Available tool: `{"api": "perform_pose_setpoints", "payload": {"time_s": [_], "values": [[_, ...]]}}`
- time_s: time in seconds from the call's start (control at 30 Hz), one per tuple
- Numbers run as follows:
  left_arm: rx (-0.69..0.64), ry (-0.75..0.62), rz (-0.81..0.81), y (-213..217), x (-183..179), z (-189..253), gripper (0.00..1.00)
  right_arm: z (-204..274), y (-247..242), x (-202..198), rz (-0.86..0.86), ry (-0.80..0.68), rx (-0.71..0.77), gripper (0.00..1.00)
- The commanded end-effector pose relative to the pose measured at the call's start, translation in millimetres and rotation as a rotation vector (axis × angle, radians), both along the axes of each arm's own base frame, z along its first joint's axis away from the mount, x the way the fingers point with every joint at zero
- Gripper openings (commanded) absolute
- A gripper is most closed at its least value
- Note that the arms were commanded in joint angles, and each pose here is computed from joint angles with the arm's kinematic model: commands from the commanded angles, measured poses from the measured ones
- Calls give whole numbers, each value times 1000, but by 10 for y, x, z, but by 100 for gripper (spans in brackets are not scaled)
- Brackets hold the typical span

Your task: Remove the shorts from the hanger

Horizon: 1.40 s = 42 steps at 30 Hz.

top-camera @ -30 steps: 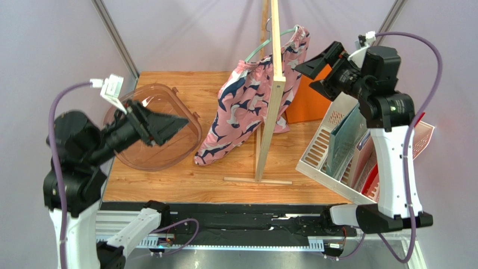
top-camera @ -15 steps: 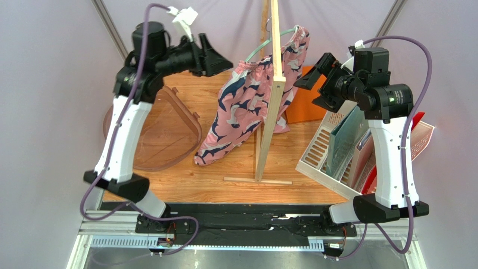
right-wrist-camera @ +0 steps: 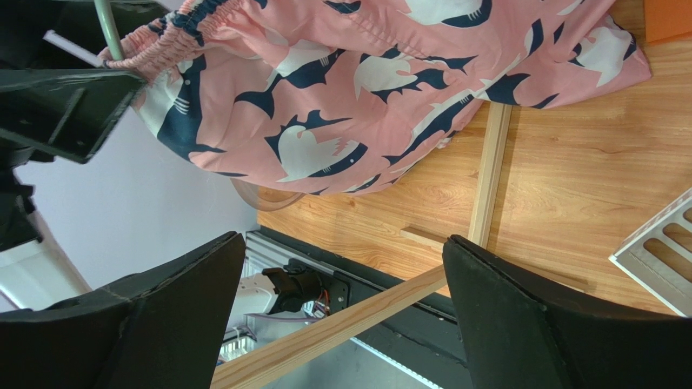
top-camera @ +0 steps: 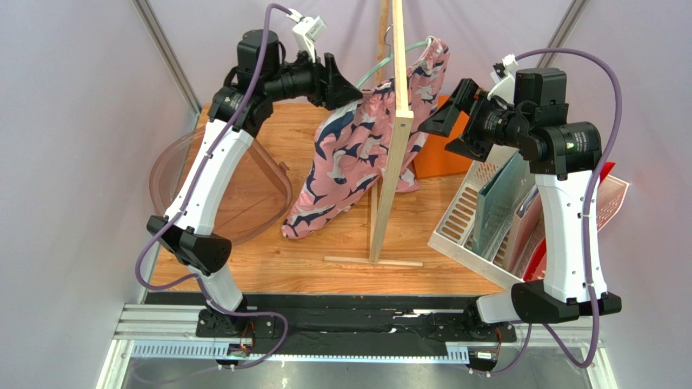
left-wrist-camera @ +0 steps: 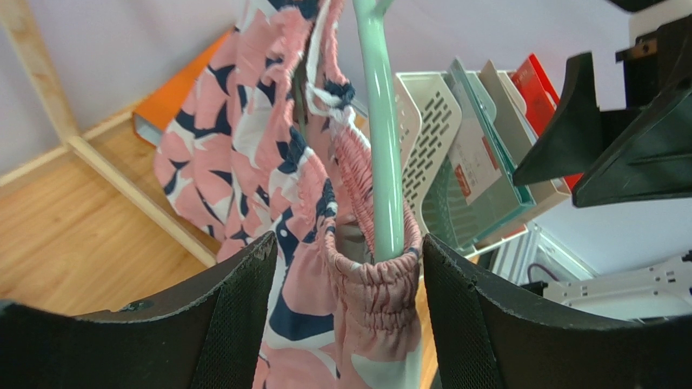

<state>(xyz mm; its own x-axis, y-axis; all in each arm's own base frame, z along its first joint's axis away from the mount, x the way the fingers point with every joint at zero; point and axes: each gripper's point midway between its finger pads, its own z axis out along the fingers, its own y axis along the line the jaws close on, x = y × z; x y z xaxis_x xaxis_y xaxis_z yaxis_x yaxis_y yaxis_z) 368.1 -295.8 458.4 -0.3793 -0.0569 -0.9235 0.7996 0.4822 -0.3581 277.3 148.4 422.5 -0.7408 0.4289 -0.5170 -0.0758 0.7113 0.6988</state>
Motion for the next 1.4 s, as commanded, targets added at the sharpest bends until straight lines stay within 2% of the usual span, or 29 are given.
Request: {"api": "perform_pose_setpoints", "payload": {"time_s": [0.0, 0.1, 0.2, 0.23, 0.3, 0.33, 0.37, 0.47, 0.6, 0.8, 0.87, 0.9, 0.93, 1.0, 1.07, 1.1, 1.13, 1.37], "values": [[-88, -102, -107, -128, -258, 255, 72, 268, 61, -87, 63, -118, 18, 99], [-76, -92, -98, -156, -248, 195, 73, 279, 71, -89, 70, -125, 22, 99], [-58, -59, -83, -193, -132, 89, 62, 308, 79, -85, 73, -136, 28, 99], [-55, -48, -79, -216, -80, 49, 50, 315, 80, -70, 71, -140, 29, 99], [-54, -35, -69, -227, -36, 26, 32, 309, 73, -47, 66, -142, 27, 99], [-56, -38, -64, -234, -11, 54, 14, 306, 75, -39, 64, -142, 26, 99], [-55, -34, -63, -231, -14, 67, 8, 307, 80, -25, 65, -143, 28, 99], [-77, -43, -78, -234, -67, 211, 1, 334, 82, -12, 65, -152, 32, 99], [-139, -32, -143, -247, -219, 423, 0, 374, 60, 8, 57, -178, 19, 99], [-333, 176, -207, -193, -274, 627, 0, 380, 57, 37, 50, -184, 20, 99], [-384, 174, -235, -196, -318, 762, 0, 357, 51, 40, 46, -178, 16, 99], [-413, 248, -257, -207, -345, 784, 0, 359, 46, 35, 43, -181, 15, 99], [-436, 248, -275, -212, -350, 842, 0, 355, 42, 38, 40, -181, 15, 99], [-474, 355, -284, -237, -327, 839, 0, 356, 32, 23, 34, -181, 16, 99], [-521, 358, -312, -236, -340, 935, 0, 364, 29, 8, 34, -184, 16, 99], [-557, 432, -310, -237, -307, 929, 0, 367, 30, -2, 34, -184, 17, 99], [-587, 410, -329, -218, -318, 1011, 0, 375, 27, -10, 32, -187, 18, 99], [-698, 579, -343, -171, -130, 1029, 0, 378, 11, -25, 20, -183, 19, 99]]}}
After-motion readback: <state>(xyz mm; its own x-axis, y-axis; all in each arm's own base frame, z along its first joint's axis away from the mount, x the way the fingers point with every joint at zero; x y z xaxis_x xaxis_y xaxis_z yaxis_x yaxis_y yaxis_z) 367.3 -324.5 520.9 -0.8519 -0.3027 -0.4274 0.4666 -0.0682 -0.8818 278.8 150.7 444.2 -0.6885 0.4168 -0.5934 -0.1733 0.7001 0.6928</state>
